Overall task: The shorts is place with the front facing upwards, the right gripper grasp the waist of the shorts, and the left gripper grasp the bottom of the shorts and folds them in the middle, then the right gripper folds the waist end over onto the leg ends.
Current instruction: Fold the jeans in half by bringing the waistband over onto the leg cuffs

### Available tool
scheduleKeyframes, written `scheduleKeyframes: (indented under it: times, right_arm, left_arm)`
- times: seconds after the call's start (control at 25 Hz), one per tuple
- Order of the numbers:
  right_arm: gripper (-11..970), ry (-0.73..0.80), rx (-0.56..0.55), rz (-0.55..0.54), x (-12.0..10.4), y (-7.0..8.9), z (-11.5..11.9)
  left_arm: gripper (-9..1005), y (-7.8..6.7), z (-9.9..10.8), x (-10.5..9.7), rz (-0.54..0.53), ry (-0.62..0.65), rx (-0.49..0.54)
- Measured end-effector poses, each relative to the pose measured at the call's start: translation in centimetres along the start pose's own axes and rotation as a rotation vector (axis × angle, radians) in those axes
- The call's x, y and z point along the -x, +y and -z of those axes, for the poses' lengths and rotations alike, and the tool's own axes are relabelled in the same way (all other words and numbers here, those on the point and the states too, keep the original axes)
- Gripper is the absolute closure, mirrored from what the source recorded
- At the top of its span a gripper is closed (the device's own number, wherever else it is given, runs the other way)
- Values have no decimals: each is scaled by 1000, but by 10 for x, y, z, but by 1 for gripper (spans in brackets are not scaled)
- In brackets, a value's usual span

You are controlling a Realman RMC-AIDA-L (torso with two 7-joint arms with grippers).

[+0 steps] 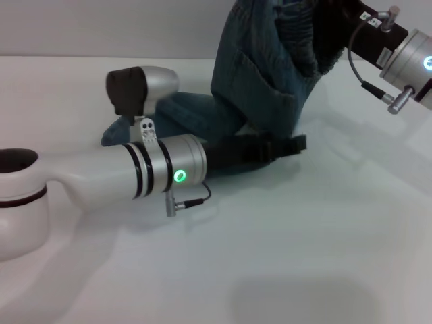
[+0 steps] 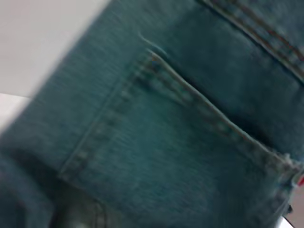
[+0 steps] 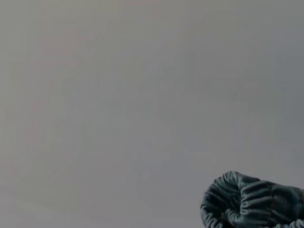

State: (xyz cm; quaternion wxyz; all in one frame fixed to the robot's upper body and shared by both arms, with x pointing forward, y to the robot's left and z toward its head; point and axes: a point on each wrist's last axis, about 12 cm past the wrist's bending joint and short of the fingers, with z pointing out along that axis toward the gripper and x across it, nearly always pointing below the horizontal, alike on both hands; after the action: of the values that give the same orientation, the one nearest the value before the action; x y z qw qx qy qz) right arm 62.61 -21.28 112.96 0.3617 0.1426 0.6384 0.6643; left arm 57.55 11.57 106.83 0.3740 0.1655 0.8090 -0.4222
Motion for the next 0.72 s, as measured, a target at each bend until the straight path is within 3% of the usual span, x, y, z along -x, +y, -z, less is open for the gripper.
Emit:
scheduleKeyframes:
  times: [0.28,0.72]
  right_arm:
    - [854,16,-17,3,-4,-1,-5]
    - [854,17,-25,5,-4,-2,-6]
  left_arm:
    - [220,-13,-7,-7,-15,29,-30]
    - [220,-21,-14,-10,-36,55,-44]
